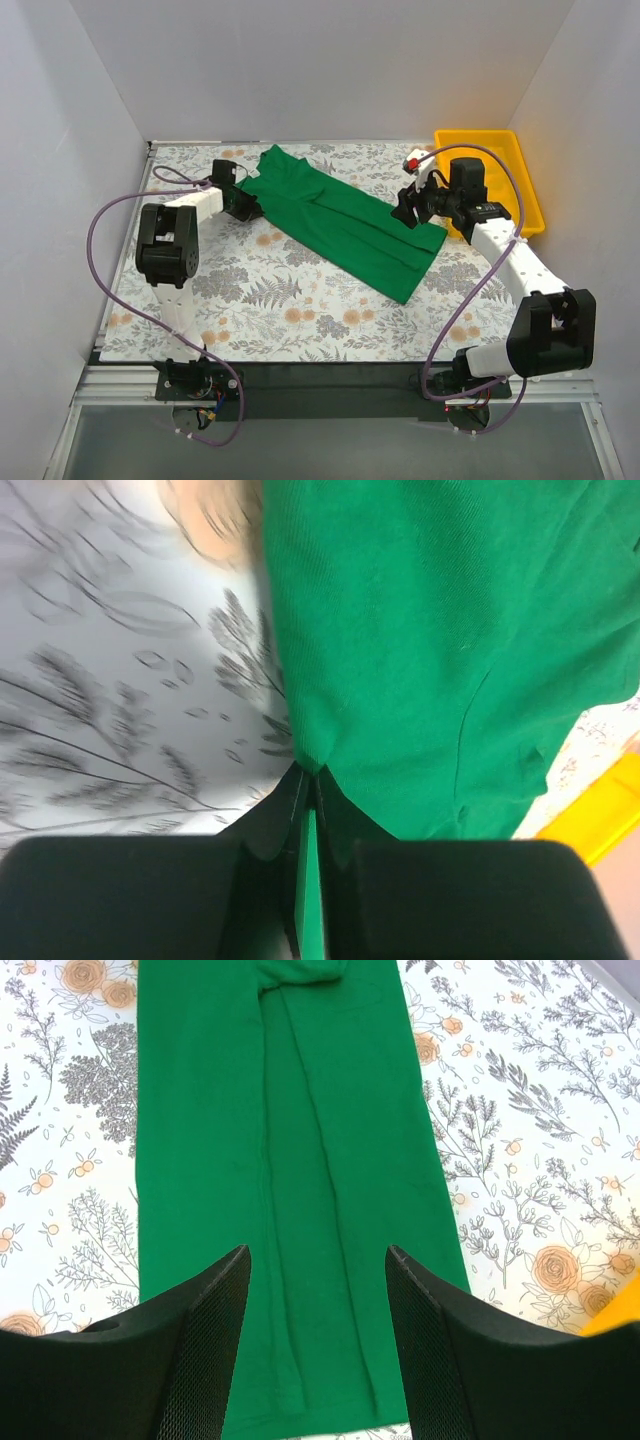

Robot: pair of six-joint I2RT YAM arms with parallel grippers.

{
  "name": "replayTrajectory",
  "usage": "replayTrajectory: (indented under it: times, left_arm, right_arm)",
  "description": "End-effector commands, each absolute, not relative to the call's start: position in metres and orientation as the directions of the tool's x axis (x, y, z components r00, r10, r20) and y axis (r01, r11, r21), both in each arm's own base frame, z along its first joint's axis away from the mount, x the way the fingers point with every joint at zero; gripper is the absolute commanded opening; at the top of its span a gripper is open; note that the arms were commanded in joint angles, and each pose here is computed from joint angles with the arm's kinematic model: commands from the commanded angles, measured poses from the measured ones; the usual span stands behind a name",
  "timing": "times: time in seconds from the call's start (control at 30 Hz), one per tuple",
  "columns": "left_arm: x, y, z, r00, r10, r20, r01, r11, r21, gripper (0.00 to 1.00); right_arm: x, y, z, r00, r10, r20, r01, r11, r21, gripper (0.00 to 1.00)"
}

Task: Fold and stack the t-shirts

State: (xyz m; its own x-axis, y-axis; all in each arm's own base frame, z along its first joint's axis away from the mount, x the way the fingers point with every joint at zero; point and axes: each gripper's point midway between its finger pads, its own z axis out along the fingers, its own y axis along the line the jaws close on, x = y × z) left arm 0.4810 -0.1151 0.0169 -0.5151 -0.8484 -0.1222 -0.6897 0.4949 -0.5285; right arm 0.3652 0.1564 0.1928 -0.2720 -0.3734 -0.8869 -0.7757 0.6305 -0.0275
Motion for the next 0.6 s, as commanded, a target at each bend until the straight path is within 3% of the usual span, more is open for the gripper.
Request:
replayTrajectory:
  times: [0.0, 0.13, 0.17, 0.2, 0.3, 0.5, 0.57]
  left_arm:
    - [0.451, -0.046, -0.011, -0.520, -0.827, -0.215, -0.760, 0.563, -0.325, 0.00]
    - [0.467, 0.015, -0.005, -0.545, -0.812, -0.208, -0.735, 0.582, -0.349, 0.01]
    - [0.469, 0.024, -0.002, -0.566, -0.794, -0.220, -0.716, 0.606, -0.346, 0.05]
    - [0.474, 0.037, 0.006, -0.557, -0.798, -0.230, -0.712, 0.601, -0.363, 0.24]
    - [0.484, 0.045, 0.037, -0.581, -0.757, -0.300, -0.639, 0.652, -0.407, 0.49]
    - [0.462, 0.054, 0.141, -0.416, -0.727, -0.547, -0.524, 0.683, -0.509, 0.60]
    - [0.431, 0.055, 0.175, -0.312, -0.716, -0.624, -0.486, 0.685, -0.543, 0.77]
  right_arm:
    - [0.366, 0.160, 0.207, -0.210, -0.349, -0.913, -0.795, 0.605, -0.048, 0.63]
    - [0.353, 0.174, 0.199, -0.215, -0.337, -0.917, -0.849, 0.528, 0.005, 0.63]
    - [0.348, 0.178, 0.195, -0.184, -0.353, -0.917, -0.880, 0.476, -0.007, 0.63]
    - [0.334, 0.192, 0.192, -0.167, -0.352, -0.921, -0.921, 0.388, 0.019, 0.62]
    - [0.307, 0.218, 0.172, -0.094, -0.433, -0.897, -0.972, 0.234, -0.011, 0.62]
    - [0.232, 0.297, 0.105, 0.110, -0.676, -0.729, -0.991, -0.019, -0.131, 0.62]
    - [0.236, 0.304, 0.079, 0.141, -0.775, -0.617, -0.968, 0.023, -0.250, 0.62]
